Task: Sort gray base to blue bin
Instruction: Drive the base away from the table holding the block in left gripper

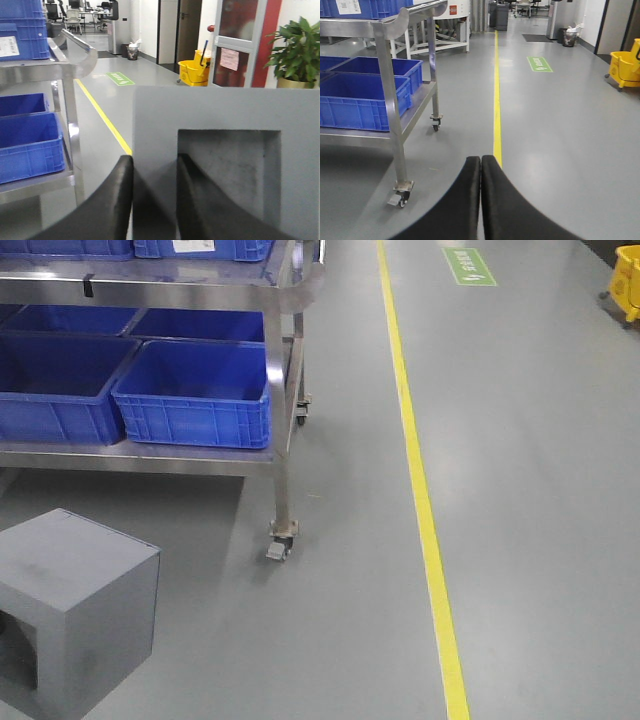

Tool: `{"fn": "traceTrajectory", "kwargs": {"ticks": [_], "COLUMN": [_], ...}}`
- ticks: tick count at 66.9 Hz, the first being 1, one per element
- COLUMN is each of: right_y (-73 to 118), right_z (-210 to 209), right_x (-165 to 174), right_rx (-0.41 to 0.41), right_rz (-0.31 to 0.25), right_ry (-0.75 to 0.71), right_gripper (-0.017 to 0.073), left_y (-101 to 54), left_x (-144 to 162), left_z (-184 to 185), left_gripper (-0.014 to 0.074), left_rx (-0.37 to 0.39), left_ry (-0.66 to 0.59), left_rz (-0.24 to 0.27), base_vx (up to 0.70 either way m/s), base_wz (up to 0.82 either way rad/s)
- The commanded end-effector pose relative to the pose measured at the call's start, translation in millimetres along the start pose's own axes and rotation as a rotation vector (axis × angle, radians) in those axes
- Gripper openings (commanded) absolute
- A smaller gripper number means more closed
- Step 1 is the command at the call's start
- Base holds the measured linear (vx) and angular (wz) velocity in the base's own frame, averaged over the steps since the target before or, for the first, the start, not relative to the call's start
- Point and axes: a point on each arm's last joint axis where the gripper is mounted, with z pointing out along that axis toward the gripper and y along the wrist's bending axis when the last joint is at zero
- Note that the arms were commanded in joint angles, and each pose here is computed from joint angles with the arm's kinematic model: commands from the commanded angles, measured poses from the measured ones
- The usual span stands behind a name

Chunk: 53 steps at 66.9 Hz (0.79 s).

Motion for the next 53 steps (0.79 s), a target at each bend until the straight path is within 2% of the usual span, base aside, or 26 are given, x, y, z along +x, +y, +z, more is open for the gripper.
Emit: {"fn": "traceTrajectory", "kwargs": {"ticks": [1,28,53], "right_y": [-0.1,-0.1,-0.1], "right_z": [-0.4,-0.4,-0.4], "right_x": [-5.6,-5.6,-5.6], "right_rx": [0.004,0.004,0.004], "right_rz": [-0.020,-0.020,-0.020], "right_ry": [-0.080,-0.080,-0.080], "right_gripper": [-0.0005,-0.0005,-0.0005], "left_y": [-4.2,-4.2,-4.2], "left_x": [-19.1,-19.1,-19.1], "left_z": [-2.0,-2.0,-2.0], "left_gripper": [-0.0007,-0.0007,-0.0007], "left_rx": [0.043,0.043,0.043], "left_ry": [-0.124,-0.124,-0.124], "left_rz": [-0.005,-0.005,-0.005], "base_vx": [0.40,0.38,0.31], "base_wz": [0.17,0.25,0.60]}}
